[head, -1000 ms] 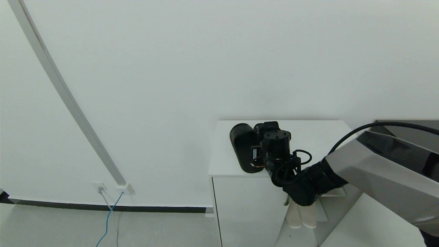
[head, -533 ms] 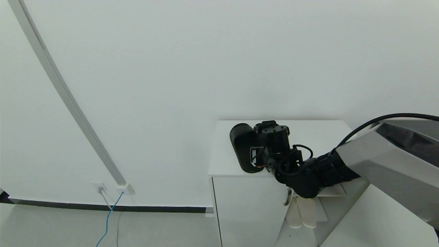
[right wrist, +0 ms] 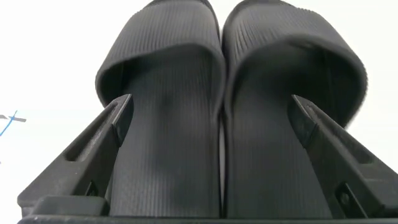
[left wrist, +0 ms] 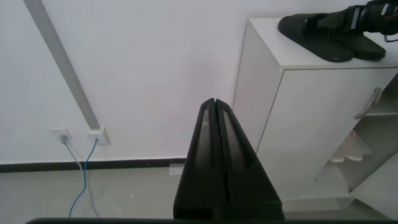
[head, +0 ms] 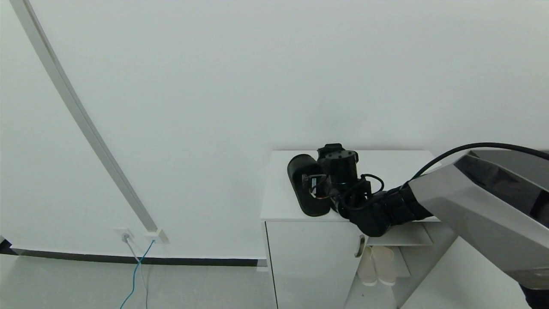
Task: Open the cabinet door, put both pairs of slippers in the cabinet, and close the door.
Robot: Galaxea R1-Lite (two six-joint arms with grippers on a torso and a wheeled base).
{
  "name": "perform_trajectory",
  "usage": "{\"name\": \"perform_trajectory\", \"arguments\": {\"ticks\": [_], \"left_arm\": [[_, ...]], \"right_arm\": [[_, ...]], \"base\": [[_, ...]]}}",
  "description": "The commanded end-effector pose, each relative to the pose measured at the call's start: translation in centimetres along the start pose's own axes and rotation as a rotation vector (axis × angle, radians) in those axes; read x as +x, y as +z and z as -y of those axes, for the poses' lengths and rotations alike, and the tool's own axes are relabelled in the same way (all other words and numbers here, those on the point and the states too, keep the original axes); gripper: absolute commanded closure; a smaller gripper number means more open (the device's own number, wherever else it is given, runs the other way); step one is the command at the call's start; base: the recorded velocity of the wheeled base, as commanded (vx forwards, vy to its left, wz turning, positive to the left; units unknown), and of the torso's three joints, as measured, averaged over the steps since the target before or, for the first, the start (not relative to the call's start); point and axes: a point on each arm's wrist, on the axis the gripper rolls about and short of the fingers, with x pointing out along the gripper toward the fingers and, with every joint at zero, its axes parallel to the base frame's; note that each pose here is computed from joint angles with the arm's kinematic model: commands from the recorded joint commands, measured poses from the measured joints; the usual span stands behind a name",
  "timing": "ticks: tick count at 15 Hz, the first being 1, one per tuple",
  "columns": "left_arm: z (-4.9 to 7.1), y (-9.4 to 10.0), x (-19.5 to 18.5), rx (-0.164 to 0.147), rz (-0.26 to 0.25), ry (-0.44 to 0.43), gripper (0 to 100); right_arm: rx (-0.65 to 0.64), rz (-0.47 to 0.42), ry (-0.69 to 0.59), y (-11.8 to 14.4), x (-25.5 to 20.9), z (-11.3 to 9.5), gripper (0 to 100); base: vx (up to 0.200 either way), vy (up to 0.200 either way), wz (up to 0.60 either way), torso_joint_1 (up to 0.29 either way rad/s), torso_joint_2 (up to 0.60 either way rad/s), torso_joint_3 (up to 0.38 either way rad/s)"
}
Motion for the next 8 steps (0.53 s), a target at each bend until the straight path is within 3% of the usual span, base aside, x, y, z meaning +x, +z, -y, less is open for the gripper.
{"name": "perform_trajectory", "arguments": {"ticks": [1, 8], "left_arm": [[0.0, 0.0, 0.0, 0.000, -0.002, 0.000, 100], [0.0, 0.0, 0.0, -0.002, 0.000, 0.002, 100]], "right_arm": [[-0.018, -0.009, -0.003, -1.4, 1.4, -0.4, 0], [-0.035, 0.040, -0.033, -1.6, 4.0, -0.1, 0]], "base": [[0.000, 0.000, 0.00, 0.000, 0.00, 0.000], [0.000, 0.000, 0.00, 0.000, 0.00, 0.000]]}}
